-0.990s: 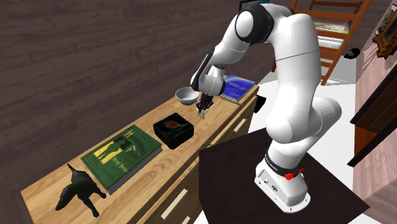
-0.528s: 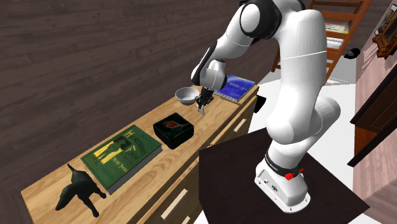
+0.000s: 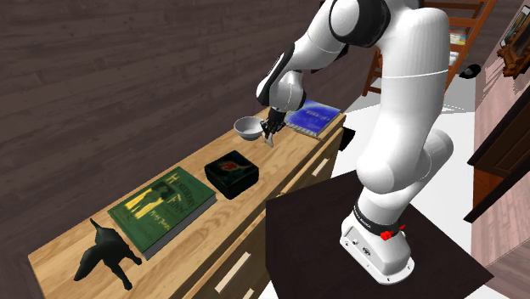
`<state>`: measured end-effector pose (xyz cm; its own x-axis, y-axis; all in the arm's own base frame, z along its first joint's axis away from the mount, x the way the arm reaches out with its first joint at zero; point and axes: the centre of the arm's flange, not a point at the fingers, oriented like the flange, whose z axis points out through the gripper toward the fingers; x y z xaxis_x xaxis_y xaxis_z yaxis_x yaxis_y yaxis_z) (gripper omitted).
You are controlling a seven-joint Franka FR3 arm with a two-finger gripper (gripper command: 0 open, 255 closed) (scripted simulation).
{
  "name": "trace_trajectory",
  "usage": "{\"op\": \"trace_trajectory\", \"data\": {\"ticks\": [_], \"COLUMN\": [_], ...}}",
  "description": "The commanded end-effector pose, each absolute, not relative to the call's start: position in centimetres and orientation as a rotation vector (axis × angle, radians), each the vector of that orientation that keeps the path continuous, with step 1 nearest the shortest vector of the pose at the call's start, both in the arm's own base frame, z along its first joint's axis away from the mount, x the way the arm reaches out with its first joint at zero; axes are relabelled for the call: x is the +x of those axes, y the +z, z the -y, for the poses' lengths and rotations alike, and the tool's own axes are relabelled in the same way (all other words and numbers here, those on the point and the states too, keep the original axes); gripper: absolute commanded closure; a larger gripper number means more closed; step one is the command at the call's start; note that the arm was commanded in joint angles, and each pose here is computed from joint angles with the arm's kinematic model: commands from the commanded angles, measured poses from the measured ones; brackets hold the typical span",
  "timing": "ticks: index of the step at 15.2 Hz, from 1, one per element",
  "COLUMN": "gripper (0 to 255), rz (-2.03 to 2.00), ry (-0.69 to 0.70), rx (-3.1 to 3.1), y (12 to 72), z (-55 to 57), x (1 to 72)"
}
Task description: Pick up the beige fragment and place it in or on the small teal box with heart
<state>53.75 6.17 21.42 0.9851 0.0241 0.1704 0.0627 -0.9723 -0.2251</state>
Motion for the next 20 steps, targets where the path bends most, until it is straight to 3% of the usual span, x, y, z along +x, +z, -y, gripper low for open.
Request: {"op": "trace_trajectory", "data": {"ticks": [1,11,20], "gripper": [255,255,255], "rz": [0.064,0.064,0.064], "ry": [-0.244,-0.244,-0.244], "rx": [-2.899,-2.899,-2.899], "y": [22.4,27.3,27.4], "z": [-6.2,-6.2,-17.2], "x": [53.8,53.8,49.2]}}
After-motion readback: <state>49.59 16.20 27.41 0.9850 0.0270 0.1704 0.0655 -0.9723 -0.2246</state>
